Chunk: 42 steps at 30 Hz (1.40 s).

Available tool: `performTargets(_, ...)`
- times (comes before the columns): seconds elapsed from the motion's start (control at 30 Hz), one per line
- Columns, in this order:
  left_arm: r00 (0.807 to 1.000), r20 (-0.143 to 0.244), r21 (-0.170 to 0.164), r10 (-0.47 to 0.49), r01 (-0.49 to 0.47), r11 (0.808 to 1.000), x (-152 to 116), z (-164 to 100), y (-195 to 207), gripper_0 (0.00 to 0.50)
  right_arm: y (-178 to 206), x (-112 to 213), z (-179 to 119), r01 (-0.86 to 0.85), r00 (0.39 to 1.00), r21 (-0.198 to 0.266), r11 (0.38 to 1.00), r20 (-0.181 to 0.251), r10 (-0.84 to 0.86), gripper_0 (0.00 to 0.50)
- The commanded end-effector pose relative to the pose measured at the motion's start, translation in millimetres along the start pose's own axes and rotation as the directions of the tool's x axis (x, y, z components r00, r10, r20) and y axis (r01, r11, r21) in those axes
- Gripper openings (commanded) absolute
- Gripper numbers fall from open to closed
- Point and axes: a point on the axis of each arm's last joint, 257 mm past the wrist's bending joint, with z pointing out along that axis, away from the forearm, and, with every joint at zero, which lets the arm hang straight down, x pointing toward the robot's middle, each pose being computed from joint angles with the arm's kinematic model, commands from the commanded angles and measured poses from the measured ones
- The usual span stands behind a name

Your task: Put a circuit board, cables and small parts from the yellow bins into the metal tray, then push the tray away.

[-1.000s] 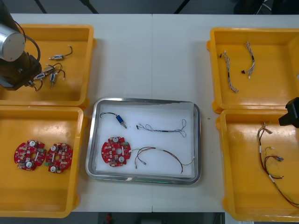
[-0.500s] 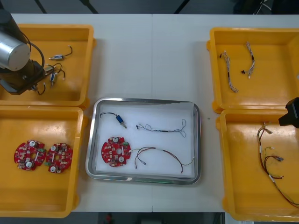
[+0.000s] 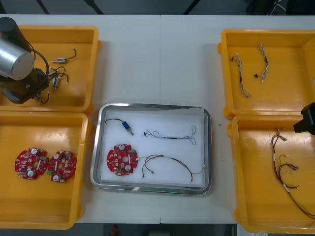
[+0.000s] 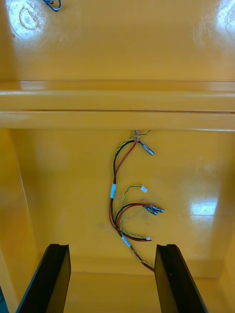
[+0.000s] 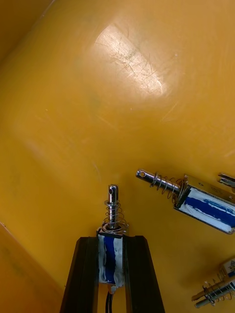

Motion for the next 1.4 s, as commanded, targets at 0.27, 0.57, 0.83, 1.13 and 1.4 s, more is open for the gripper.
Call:
performTargets(0.27,0.997,0.033,-0.007,0.071,-0.07,0.997,-21.5,-4.5,13.6,0.396,-11.1,-4.2,-13.1,0.03,0.999,0.034,0.999,0.028,-0.031,0.5)
performTargets(0.57,0.998,0.018,0.002,0.061,-0.061,0.998,-20.6,-9.1,11.1,0.47,-11.1,-4.2,-13.1,0.03,0.999,0.034,0.999,0.028,-0.031,0.5)
performTargets(0.83,0.997,-0.032,0.007,0.064,-0.063,0.998,-10.3,-5.4,13.9,0.47,-11.1,-4.2,-13.1,0.03,0.999,0.034,0.999,0.028,-0.031,0.5)
performTargets(1.13,0.995,-0.037,-0.004,0.094,-0.094,0.996,-16.0,1.4,23.9,0.471,-11.1,-4.2,-13.1,0.03,0.999,0.034,0.999,0.028,-0.031,0.5)
performTargets(1.4,0.995,-0.033,0.008,0.097,-0.097,0.995,-17.5,2.1,21.5,0.47,-11.1,-4.2,-13.1,0.03,0.999,0.034,0.999,0.028,-0.031,0.5)
